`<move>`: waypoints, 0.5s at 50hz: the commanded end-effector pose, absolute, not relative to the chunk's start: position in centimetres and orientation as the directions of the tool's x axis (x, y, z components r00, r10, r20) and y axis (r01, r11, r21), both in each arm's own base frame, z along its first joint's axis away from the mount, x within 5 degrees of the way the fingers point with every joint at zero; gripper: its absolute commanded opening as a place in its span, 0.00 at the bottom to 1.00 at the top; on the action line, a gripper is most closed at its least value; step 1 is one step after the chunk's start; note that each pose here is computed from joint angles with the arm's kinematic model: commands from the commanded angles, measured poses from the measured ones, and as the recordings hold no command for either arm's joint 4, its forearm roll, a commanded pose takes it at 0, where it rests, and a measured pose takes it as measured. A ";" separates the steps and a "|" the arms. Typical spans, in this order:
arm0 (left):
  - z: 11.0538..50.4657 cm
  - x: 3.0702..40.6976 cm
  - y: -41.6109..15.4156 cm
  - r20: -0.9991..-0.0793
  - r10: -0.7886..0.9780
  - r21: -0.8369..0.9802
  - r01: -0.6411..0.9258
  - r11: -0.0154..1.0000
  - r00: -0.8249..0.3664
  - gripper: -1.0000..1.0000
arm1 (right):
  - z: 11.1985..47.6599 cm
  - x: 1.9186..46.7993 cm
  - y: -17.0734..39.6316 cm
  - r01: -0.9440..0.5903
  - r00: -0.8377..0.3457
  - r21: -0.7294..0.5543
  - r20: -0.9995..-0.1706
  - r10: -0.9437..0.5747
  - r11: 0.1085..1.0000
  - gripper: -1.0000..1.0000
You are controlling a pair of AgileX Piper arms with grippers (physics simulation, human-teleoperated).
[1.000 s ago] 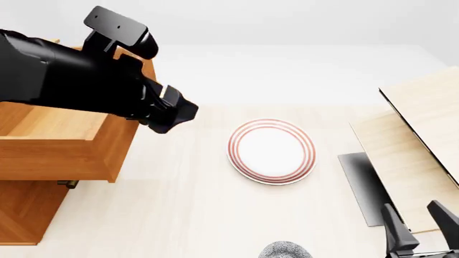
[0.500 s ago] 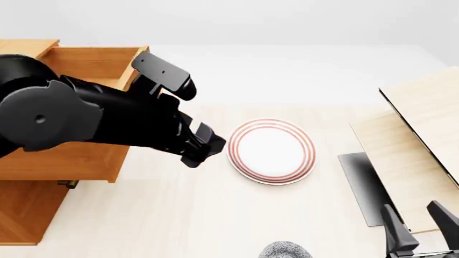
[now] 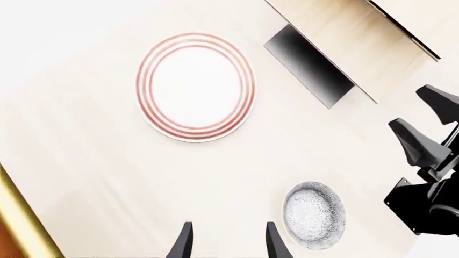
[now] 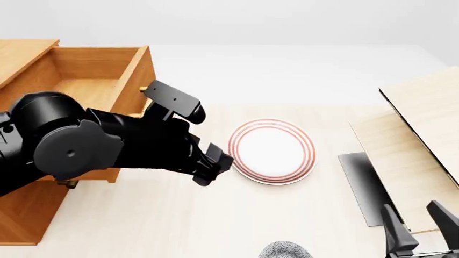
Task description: Open the top drawer of the cabinet and put the bowl in it.
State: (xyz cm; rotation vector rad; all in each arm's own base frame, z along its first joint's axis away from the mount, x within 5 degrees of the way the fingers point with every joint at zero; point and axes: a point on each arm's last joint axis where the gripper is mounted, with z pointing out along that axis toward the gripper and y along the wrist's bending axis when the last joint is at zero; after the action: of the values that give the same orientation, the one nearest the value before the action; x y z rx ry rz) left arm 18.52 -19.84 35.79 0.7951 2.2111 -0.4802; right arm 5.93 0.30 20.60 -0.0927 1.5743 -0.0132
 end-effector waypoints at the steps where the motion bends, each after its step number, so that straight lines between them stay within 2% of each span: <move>1: 33.7 18.5 -20.3 -0.723 0.385 -0.121 0.654 0.747 -0.574 1.00 | 20.6 5.9 0.3 -0.051 -0.003 -0.068 -0.998 -0.069 0.996 1.00; 5: 33.2 18.5 -20.5 -0.717 0.392 -0.121 0.657 0.745 -0.576 1.00 | 20.6 5.9 0.3 -0.051 -0.003 -0.068 -0.998 -0.069 0.996 1.00; 6: 32.8 18.6 -18.5 -0.716 0.406 -0.082 0.645 0.760 -0.569 1.00 | 20.6 5.9 0.3 -0.051 -0.004 -0.068 -0.998 -0.069 0.996 1.00; 8: 32.5 18.6 -20.8 -0.710 0.399 -0.120 0.659 0.743 -0.580 1.00 | 20.6 5.9 0.3 -0.051 -0.004 -0.069 -0.998 -0.069 0.996 1.00; 25: 30.5 18.7 -22.3 -0.690 0.412 -0.135 0.664 0.735 -0.595 1.00 | 20.6 5.9 0.3 -0.052 -0.005 -0.070 -0.997 -0.071 0.996 1.00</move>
State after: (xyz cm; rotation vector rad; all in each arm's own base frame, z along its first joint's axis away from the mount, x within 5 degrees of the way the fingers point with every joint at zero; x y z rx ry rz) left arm 18.68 -21.24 31.70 0.7975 2.2679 -0.4930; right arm 5.90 0.31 20.57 -0.0955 1.5768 -0.0138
